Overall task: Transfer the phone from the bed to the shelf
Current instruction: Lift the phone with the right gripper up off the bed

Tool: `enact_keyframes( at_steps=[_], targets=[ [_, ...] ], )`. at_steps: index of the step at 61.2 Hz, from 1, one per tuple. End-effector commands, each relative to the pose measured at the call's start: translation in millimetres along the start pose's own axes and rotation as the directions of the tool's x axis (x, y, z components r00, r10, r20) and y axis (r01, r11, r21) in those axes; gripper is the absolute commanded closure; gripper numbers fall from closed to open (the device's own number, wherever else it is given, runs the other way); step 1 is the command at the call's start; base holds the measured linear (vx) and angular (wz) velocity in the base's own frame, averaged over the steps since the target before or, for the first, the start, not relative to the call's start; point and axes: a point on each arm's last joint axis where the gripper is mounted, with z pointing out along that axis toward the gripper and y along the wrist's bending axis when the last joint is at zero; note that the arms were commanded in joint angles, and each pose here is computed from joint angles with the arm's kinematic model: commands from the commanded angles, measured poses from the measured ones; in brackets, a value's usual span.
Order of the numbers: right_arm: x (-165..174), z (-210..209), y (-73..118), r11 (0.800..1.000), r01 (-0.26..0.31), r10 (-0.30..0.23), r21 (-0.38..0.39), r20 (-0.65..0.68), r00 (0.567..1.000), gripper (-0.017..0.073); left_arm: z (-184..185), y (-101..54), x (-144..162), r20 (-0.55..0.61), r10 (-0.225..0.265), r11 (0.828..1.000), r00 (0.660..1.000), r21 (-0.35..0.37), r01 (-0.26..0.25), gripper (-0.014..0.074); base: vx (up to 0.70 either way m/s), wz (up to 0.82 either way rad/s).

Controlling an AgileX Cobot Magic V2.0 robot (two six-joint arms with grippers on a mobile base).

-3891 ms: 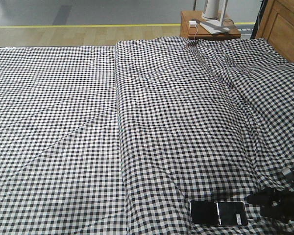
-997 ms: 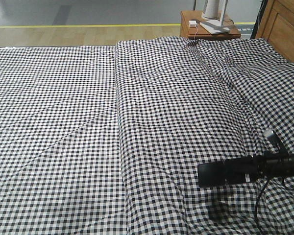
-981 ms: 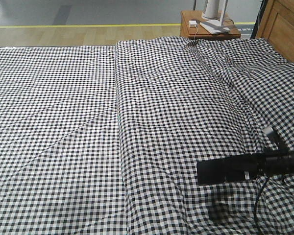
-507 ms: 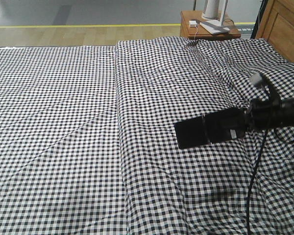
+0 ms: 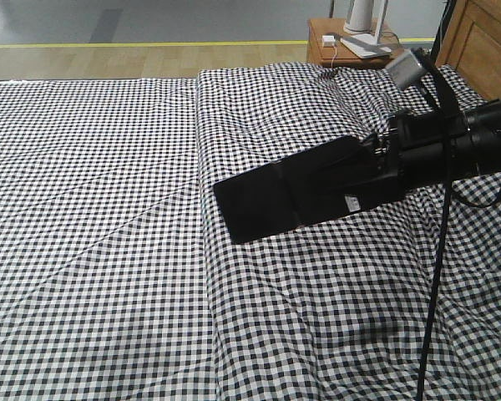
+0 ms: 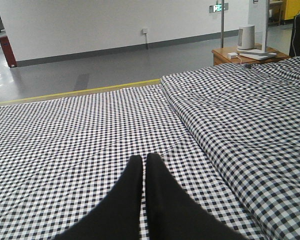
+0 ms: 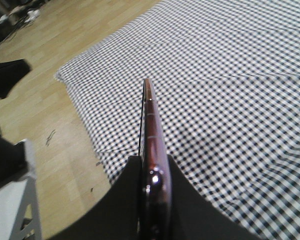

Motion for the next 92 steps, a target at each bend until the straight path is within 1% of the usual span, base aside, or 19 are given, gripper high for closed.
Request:
enact_keyframes(
  at_steps=[1,11,15,16,19,24,31,41,92],
  targets=[
    [-18.1,-7.1,44.5,0.991,0.063,-0.058,-0.115,0.045,0.997,0.0562,-2.3,1.9,-14.2,0.097,-0.014,1.0,0.995,-0.013,0.015,0.0592,0.0,0.0],
    [-21.7,2.7,81.5,0.976,0.111,-0.111,-0.185,0.007,0.994,0.0562,-2.3,1.9,-14.2,0.097,-0.014,1.0,0.995,-0.013,0.015,0.0592,0.0,0.0],
    [-22.7,5.9,94.6,0.968,0.13,-0.132,-0.216,0.004,0.991,0.0562,-2.3,1.9,-14.2,0.097,-0.014,1.0,0.995,-0.013,0.015,0.0592,0.0,0.0],
    [-23.0,7.0,100.2,0.963,0.143,-0.146,-0.229,0.003,0.989,0.0562,-2.3,1.9,-14.2,0.097,-0.014,1.0,0.995,-0.013,0.015,0.0592,0.0,0.0],
    [-23.3,9.1,109.4,0.954,0.163,-0.168,-0.252,0.003,0.986,0.0562,-2.3,1.9,-14.2,0.097,-0.014,1.0,0.995,-0.013,0.015,0.0592,0.0,0.0],
    [-23.5,11.7,122.9,0.939,0.191,-0.198,-0.286,0.004,0.98,0.0562,-2.3,1.9,-14.2,0.097,-0.014,1.0,0.995,-0.013,0.015,0.0592,0.0,0.0],
    [-23.4,14.2,133.6,0.925,0.21,-0.219,-0.316,0.007,0.976,0.0562,-2.3,1.9,-14.2,0.097,-0.014,1.0,0.995,-0.013,0.015,0.0592,0.0,0.0],
    [-25.8,13.1,135.5,0.923,0.203,-0.203,-0.328,0.033,0.979,0.0562,-2.3,1.9,-14.2,0.097,-0.014,1.0,0.995,-0.013,0.015,0.0592,0.0,0.0],
    [-25.9,13.1,135.4,0.923,0.203,-0.203,-0.327,0.034,0.979,0.0562,-2.3,1.9,-14.2,0.097,-0.014,1.0,0.995,-0.013,0.015,0.0592,0.0,0.0]
  ],
)
